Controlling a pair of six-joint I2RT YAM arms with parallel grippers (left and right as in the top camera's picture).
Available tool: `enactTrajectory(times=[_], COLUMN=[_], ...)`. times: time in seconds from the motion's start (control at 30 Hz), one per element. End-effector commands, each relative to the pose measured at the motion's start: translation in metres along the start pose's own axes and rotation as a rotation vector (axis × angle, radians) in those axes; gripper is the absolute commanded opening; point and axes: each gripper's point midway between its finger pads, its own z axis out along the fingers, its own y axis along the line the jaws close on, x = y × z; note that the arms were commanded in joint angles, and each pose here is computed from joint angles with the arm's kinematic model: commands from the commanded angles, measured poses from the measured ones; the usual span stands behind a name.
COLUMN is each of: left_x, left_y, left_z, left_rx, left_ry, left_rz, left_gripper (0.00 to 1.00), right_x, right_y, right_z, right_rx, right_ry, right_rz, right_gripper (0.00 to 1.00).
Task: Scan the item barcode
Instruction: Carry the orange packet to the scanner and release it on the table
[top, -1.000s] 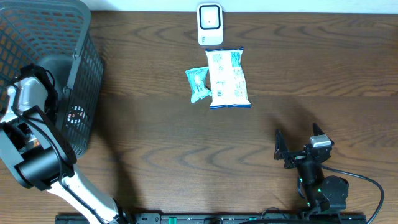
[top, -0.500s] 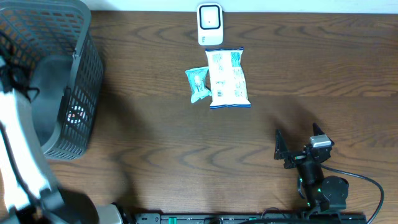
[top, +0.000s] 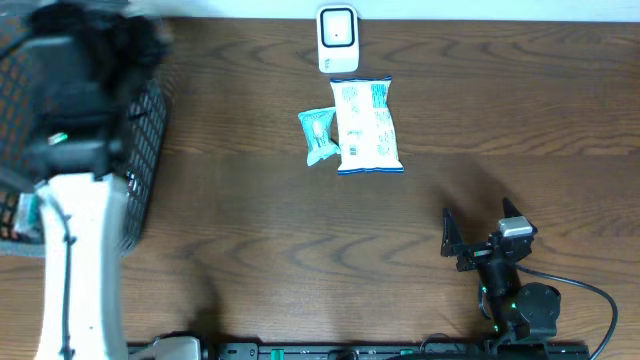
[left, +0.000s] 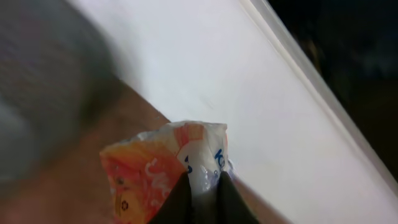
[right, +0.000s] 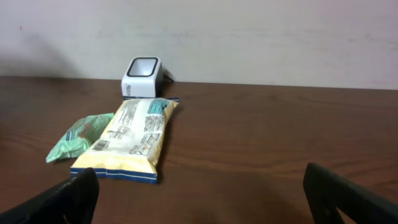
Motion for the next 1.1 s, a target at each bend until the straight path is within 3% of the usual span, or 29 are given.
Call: enactTrajectory(times=[0.0,0.23,0.37,0.57,0.83,1.07], left_x=[0.055,0.167,0.204,0.224,0.267,0.286], left_y=[-0.035,-0.07,-0.036,0.036,0.086,0.124], left_z=[0.03,0.084,0.109,0.132,0.159,0.177], left_rx=[0.092,0.219,0.113,-0.093,-0.125,-0.208], left_ry=[0.134,0.302,0.383,0.516,0.681,0.741], left_rz=[0.197,0.651,0.889,1.146,1.251,1.211], left_gripper=[0.08,0.07,0.08,0.08,0.08,0.08], right_x=[0.001,0.001,0.001,0.001,0.001,0.001], right_y=[0.003,0.003,0.003,0.003,0.003,0.003], right_z=[0.0,0.0,0.0,0.0,0.0,0.0], right_rx=[-0.013,-0.013,-0.013,-0.013,-0.013,-0.013], right_ry=[0.0,0.0,0.0,0.0,0.0,0.0], right_rz=[0.006,0.006,0.006,0.006,0.006,0.006], right_gripper=[0.99,0.99,0.99,0.99,0.99,0.99])
